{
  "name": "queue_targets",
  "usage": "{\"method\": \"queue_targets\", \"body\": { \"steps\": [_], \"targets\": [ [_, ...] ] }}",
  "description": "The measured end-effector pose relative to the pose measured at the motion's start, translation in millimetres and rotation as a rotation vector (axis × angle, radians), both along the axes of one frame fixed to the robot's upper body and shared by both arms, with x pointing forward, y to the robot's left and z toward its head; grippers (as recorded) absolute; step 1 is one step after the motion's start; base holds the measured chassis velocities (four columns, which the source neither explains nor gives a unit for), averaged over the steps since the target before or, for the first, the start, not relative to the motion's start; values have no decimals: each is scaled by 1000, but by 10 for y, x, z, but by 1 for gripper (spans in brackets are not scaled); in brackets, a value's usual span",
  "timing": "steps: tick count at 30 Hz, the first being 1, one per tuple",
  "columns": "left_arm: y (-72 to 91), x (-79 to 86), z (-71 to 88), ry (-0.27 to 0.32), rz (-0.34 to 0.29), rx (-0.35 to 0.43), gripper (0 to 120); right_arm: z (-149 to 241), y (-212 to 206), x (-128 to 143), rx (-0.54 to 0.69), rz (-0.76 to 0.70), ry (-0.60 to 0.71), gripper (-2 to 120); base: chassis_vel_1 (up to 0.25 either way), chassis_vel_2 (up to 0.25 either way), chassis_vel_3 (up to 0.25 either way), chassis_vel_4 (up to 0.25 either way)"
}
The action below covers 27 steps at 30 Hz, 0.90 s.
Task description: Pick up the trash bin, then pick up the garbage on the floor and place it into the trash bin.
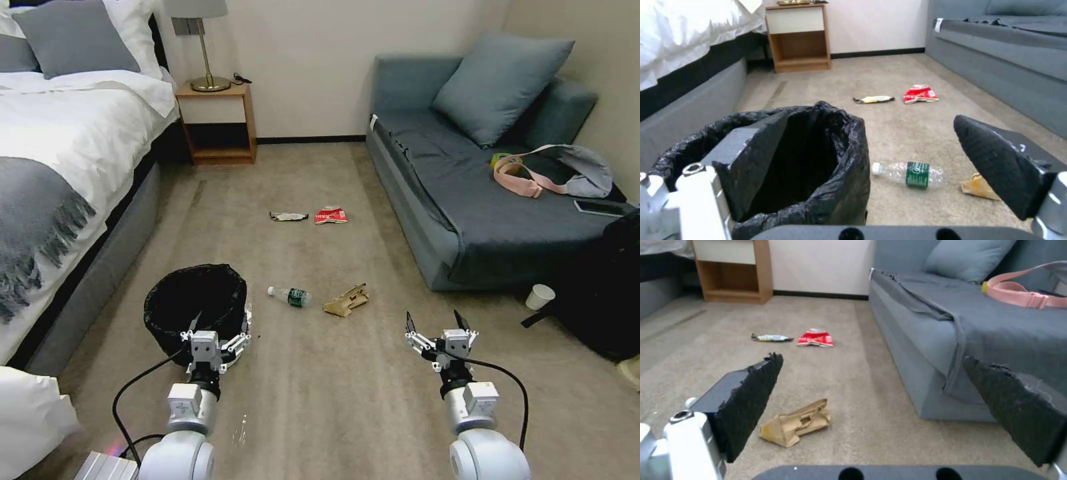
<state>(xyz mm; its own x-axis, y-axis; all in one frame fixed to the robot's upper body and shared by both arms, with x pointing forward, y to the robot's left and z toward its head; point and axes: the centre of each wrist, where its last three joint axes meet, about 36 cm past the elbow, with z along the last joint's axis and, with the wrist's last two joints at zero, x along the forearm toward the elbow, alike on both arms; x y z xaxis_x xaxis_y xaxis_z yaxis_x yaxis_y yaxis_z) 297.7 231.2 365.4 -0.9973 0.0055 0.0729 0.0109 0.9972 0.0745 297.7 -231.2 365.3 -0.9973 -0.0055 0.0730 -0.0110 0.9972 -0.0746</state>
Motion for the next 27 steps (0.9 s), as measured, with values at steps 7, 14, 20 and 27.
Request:
{"method": "queue_targets", "body": {
  "steps": [7, 14, 20, 27],
  "targets": [
    [0, 0, 0, 0, 0, 0, 100, 0, 0, 0, 0, 0, 0, 100, 0, 0, 0, 0],
    [0, 0, 0, 0, 0, 0, 100, 0, 0, 0, 0, 0, 0, 100, 0, 0, 0, 0],
    [0, 0, 0, 0, 0, 0, 100, 0, 0, 0, 0, 0, 0, 100, 0, 0, 0, 0],
    [0, 0, 0, 0, 0, 0, 100, 0, 0, 0, 0, 0, 0, 100, 0, 0, 0, 0]
  ]
}}
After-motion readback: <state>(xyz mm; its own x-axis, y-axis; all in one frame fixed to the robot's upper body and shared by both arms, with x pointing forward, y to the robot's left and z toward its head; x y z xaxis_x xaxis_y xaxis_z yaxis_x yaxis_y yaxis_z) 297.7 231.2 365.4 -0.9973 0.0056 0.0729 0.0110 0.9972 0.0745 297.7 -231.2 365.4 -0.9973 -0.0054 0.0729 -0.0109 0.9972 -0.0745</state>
